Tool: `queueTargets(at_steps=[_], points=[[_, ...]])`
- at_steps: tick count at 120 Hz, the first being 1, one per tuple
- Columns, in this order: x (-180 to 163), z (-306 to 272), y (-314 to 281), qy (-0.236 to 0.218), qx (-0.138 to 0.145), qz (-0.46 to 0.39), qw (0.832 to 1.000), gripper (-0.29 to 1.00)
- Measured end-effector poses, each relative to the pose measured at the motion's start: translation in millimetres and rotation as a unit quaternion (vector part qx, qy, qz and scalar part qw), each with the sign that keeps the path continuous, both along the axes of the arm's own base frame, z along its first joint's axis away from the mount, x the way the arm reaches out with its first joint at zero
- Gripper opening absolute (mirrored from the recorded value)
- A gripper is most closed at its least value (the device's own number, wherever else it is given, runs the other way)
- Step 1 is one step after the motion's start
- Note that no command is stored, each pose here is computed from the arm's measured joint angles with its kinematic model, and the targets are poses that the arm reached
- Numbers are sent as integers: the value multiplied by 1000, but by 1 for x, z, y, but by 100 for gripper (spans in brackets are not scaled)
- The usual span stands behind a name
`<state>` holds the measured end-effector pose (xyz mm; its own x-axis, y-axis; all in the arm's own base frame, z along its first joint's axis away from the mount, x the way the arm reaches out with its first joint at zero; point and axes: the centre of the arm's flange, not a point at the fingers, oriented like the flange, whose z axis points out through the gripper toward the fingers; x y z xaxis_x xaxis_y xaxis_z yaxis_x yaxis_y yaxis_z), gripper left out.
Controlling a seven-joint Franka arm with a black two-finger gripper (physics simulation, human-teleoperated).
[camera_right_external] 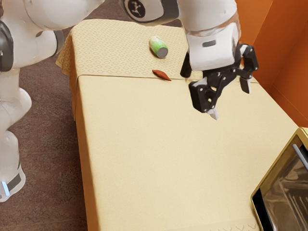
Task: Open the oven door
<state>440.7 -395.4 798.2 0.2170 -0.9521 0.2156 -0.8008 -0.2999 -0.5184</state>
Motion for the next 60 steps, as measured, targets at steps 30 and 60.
queueTargets(at_steps=[30, 60], points=[[67, -58, -45, -45, 45, -101, 993, 70], [106, -104, -70, -60, 77, -169, 981, 70]])
